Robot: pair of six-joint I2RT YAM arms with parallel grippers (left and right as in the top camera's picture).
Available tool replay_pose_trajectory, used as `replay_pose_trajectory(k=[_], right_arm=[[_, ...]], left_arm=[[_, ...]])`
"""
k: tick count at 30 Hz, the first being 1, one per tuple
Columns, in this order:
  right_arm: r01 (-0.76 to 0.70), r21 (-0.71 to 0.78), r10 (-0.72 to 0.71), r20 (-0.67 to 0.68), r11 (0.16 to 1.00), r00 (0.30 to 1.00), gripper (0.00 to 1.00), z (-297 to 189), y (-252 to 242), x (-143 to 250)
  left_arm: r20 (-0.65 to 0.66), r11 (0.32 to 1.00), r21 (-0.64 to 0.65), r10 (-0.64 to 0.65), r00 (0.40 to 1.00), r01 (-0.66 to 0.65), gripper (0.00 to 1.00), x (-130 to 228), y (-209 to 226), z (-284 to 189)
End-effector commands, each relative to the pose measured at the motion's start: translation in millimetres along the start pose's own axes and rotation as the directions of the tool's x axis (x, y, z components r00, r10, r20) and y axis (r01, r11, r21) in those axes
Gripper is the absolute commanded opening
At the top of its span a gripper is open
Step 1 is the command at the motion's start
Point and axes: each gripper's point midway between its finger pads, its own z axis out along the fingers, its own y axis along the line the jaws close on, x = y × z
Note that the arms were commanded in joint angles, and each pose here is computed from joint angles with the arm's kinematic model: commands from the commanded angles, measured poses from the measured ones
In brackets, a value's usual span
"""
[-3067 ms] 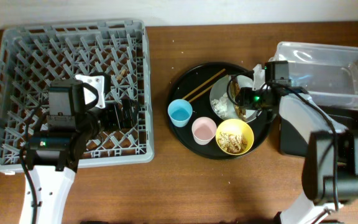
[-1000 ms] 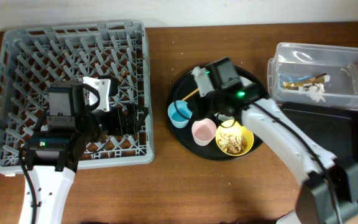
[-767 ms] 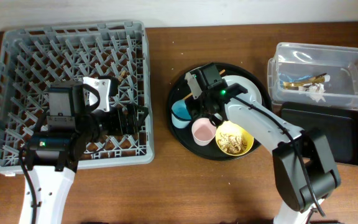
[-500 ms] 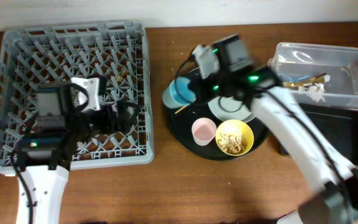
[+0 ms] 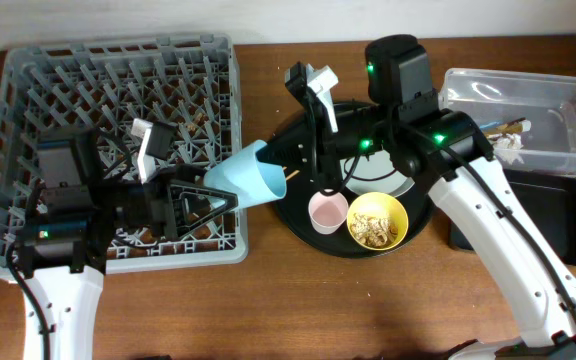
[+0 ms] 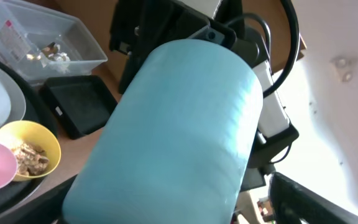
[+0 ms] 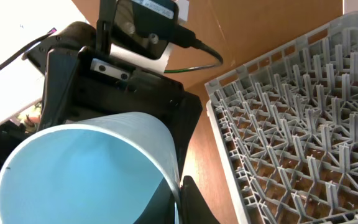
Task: Sort waste into correct bins and load items into the dishwasher rack
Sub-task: 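Grasp the blue cup with right gripper and hand it to left gripper, then lower the blue cup into the dish rack with left gripper and release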
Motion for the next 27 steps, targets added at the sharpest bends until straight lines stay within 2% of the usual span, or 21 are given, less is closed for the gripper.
replay_pose_trajectory(k=[1,3,4,5,6,7,10,11,12,13,14,15,17,18,21,24,27], right_arm=[[-0.02,-0.029,0.019,-0.013,0.999,1.0,0.04,9,10,0],[-0.014,-0.051,0.013,-0.027,0.999,1.0,0.04,18,17,2],[-0.014,-0.052,0.013,-0.028,0.999,1.0,0.04,19,18,3],[-0.015,-0.05,0.013,-0.027,0.999,1.0,0.15,18,17,2],[-0.025,-0.04,0.024,-0.023,0.999,0.999,0.22,15,14,2],[-0.067,0.013,0.067,-0.006,0.998,0.998,0.44,6,4,-2],[-0.2,0.259,0.183,0.088,0.945,0.979,0.57,-48,-44,-6],[-0.241,0.316,0.218,0.105,0.918,0.97,0.58,-62,-54,-2],[-0.33,0.402,0.302,0.134,0.854,0.944,0.58,-87,-68,12],[-0.4,0.442,0.374,0.149,0.803,0.915,0.58,-102,-75,26],[-0.43,0.467,0.411,0.149,0.773,0.9,0.58,-108,-78,35],[-0.44,0.5,0.431,0.142,0.746,0.891,0.61,-112,-81,43],[-0.423,0.549,0.435,0.117,0.721,0.893,0.62,-116,-86,54],[-0.423,0.549,0.435,0.117,0.721,0.893,0.63,-116,-86,54],[-0.426,0.549,0.438,0.116,0.719,0.891,0.63,-116,-86,55],[-0.426,0.549,0.44,0.116,0.719,0.891,0.64,-115,-86,55],[-0.432,0.548,0.449,0.113,0.716,0.886,0.65,-115,-86,57]], left_arm=[[-0.006,0.999,-0.006,0.039,0.999,-0.04,0.74,0,-7,2],[-0.001,0.999,-0.025,0.045,0.999,-0.045,0.71,-1,-4,2],[-0.001,0.998,-0.025,0.053,0.999,-0.053,0.67,-2,-4,2],[0.0,0.998,-0.03,0.06,0.998,-0.06,0.62,-3,-3,2],[0.006,0.997,-0.055,0.06,0.998,-0.059,0.62,-4,1,2],[0.016,0.993,-0.101,0.06,0.998,-0.058,0.62,-6,9,1],[0.104,0.936,-0.349,0.094,0.99,-0.052,0.62,-22,43,-21],[0.127,0.915,-0.402,0.104,0.986,-0.044,0.62,-26,49,-29],[0.18,0.856,-0.517,0.108,0.978,0.001,0.62,-30,63,-49],[0.245,0.747,-0.658,0.088,0.965,0.099,0.62,-27,84,-79],[0.314,0.576,-0.784,0.049,0.948,0.23,0.62,-14,108,-116],[0.421,0.356,-0.845,-0.016,0.907,0.398,0.62,8,128,-156],[0.522,0.01,-0.852,-0.05,0.851,0.524,0.63,47,143,-217],[0.55,-0.075,-0.835,-0.058,0.833,0.546,0.63,56,147,-235],[0.615,-0.171,-0.785,-0.102,0.782,0.595,0.63,67,170,-265],[0.628,-0.112,-0.776,-0.233,0.742,0.621,0.63,68,215,-256],[0.62,-0.111,-0.779,-0.28,0.733,0.617,0.63,69,253,-261]])
